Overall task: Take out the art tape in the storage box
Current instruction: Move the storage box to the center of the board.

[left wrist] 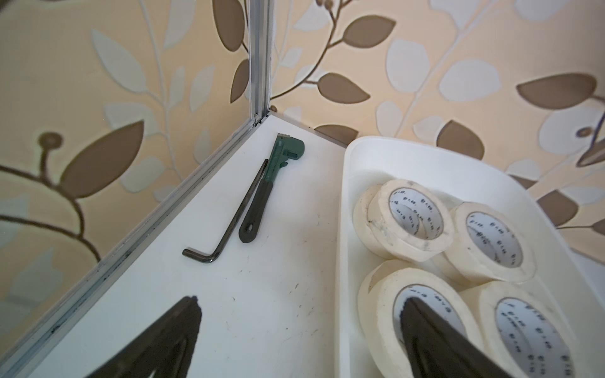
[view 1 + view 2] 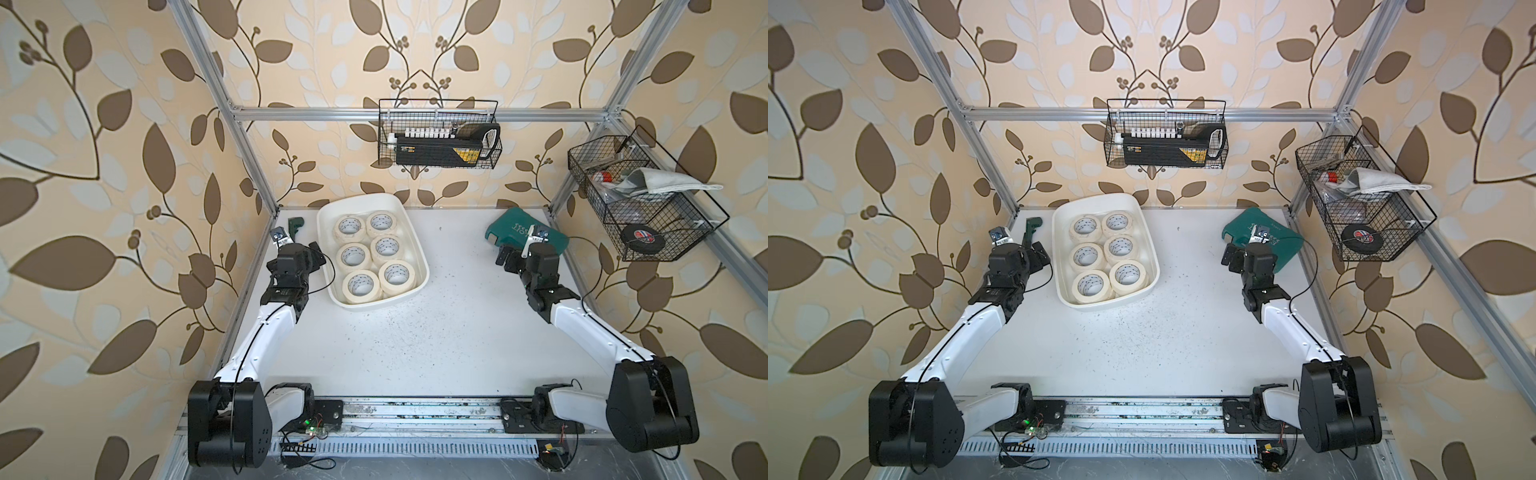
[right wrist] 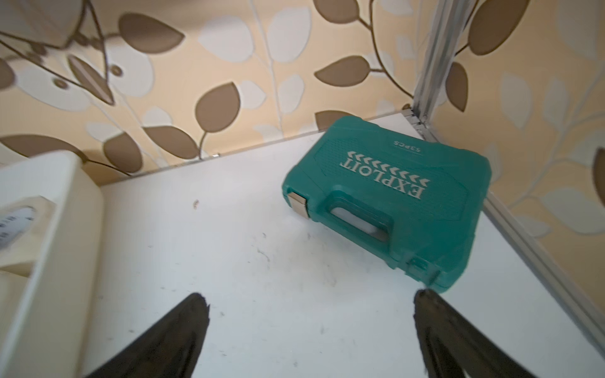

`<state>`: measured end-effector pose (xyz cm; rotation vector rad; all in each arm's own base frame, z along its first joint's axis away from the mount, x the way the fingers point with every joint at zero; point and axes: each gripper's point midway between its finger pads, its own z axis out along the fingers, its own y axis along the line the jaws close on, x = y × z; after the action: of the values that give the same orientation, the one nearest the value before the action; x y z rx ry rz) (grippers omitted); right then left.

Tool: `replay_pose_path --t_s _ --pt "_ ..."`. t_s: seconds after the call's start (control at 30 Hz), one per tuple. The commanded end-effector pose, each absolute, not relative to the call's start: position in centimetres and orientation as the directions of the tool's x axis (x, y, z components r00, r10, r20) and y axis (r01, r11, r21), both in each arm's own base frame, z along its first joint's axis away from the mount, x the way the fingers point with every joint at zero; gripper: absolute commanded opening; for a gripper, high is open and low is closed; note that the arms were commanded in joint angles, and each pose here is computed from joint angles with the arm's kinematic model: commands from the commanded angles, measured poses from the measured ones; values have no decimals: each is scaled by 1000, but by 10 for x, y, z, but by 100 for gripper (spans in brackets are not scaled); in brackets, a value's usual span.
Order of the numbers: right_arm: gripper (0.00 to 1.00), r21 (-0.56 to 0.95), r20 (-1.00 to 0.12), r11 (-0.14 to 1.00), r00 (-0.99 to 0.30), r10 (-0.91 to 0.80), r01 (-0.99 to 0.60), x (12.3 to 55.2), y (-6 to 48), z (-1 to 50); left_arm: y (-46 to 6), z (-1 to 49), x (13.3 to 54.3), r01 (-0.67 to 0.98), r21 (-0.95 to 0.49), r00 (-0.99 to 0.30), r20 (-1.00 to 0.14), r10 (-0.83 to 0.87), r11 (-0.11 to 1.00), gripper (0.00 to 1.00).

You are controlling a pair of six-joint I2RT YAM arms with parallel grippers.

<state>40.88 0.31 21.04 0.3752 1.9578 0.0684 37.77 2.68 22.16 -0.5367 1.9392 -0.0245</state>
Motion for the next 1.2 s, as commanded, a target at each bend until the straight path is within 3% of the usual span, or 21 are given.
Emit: replay_pose_path --t_s 0.0,0.2,0.4,1.0,1.17 --pt "99 435 -689 892 -592 419 124 399 63 195 12 223 364 -380 -394 -412 -738 -534 837 99" --pt "98 470 -603 876 -765 229 -108 414 175 187 -16 227 361 -327 -423 -597 -601 -531 845 99" --pt "93 441 -553 867 -831 58 -233 427 247 165 -16 216 358 -331 -347 -688 -548 -476 877 99" --pt "76 233 -533 955 -845 -31 -182 506 274 101 -32 162 379 -319 -370 -800 -389 -457 872 99" --pt "60 230 -542 956 -840 -31 -184 521 282 96 -32 164 376 -316 -373 -800 -389 -457 872 98"
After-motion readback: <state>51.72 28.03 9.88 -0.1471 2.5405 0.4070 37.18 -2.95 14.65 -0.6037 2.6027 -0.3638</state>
